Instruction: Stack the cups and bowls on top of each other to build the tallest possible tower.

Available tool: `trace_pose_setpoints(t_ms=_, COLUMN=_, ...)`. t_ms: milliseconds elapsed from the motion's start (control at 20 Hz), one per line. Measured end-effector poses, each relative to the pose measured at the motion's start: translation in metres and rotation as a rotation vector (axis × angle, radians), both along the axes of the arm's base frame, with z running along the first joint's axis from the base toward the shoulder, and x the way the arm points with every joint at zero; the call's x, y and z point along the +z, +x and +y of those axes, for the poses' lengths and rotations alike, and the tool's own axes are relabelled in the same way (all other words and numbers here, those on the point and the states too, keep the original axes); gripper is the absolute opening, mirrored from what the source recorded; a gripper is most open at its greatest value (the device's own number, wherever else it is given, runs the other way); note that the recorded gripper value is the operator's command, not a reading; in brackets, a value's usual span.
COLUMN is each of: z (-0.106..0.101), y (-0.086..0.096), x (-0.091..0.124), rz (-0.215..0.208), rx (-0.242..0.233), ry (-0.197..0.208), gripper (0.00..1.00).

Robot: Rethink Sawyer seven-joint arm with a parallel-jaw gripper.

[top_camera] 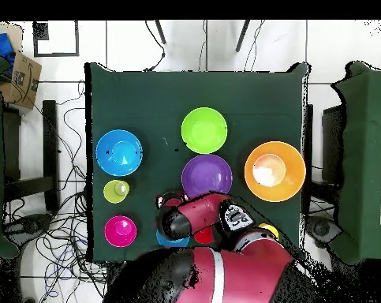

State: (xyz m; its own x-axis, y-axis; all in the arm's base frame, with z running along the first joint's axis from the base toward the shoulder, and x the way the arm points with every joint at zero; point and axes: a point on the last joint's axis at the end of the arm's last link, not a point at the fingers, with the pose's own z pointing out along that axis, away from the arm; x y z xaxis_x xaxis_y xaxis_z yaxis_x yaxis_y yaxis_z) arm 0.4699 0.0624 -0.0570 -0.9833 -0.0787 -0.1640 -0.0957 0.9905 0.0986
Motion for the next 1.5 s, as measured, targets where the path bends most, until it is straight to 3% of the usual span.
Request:
trace_pose_setpoints(t_ms=350, z=-0.014, y=0.010, x=0.008, rz=-0.017, rx=-0.024, ry=-0.007, gripper=1.00)
trace_pose_setpoints(t_ms=700, z=-0.020, y=0.029, x=0.039, rz=-0.059, rx=-0.013, ry=-0.047, gripper=1.00)
trace_pose_setpoints(t_ms=1200, z=-0.032, y=0.037, x=0.078, rz=-0.091, rx=-0.025, ry=-0.082, gripper=1.00)
trace_pose_setpoints(t_ms=1500, z=-0.040, y=0.032, x=0.108, rz=-0.068, rx=-0.061, ry=-0.102, gripper=1.00)
